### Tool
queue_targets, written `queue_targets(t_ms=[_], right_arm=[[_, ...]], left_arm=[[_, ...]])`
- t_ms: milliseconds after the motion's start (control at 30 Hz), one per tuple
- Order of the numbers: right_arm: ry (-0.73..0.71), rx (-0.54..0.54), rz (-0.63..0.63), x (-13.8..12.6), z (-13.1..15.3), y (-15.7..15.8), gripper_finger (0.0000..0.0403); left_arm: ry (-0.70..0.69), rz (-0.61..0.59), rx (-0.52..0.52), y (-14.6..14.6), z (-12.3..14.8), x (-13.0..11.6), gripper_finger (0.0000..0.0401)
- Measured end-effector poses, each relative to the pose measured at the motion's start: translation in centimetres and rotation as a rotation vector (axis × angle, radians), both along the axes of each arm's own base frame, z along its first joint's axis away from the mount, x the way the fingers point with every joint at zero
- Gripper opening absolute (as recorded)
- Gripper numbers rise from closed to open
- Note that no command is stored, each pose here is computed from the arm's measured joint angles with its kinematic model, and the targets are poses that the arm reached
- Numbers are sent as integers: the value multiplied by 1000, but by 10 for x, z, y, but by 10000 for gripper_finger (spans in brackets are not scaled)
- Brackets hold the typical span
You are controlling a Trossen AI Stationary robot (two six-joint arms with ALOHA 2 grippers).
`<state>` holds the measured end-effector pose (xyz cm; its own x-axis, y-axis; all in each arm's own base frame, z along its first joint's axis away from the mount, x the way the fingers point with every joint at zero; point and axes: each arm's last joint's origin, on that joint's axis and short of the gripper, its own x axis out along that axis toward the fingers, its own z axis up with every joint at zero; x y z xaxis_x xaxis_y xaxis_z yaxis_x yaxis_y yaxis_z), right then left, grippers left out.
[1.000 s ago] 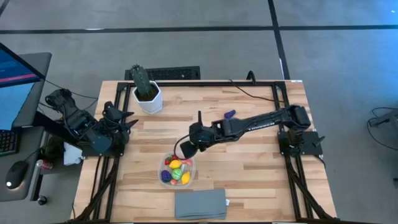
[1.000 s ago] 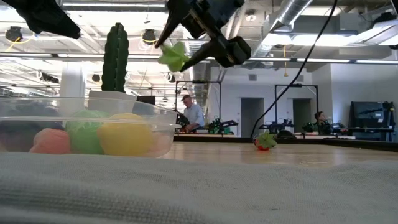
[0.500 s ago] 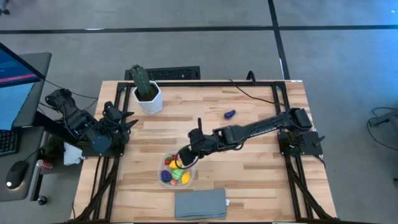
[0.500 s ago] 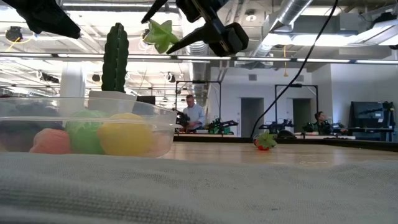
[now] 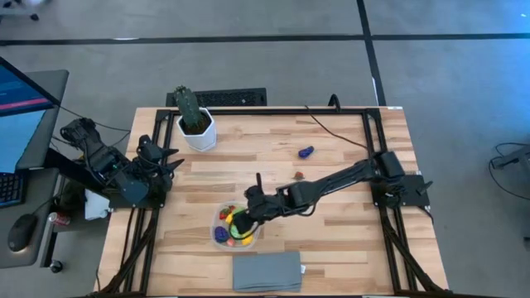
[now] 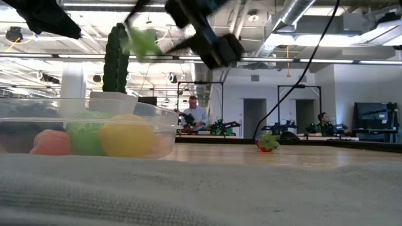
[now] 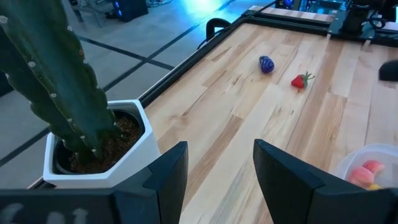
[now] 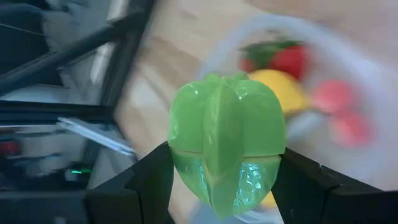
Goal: Pick and placing Produce into tupperware
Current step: Put the starfruit into the transparent bin
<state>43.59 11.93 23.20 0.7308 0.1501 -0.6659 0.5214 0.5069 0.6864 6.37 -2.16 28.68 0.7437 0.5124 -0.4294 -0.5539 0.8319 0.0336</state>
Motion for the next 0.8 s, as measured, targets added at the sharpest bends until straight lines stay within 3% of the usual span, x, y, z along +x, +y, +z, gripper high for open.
queue_targets(t_ms=[567,800], right_arm=[[38,52,-23,15,-45,14,251],[32,79,-25,18,-47,15,251]], left_arm=[[0,0,-1,0,0,0,174],[1,-1,-2,0,0,0,174]])
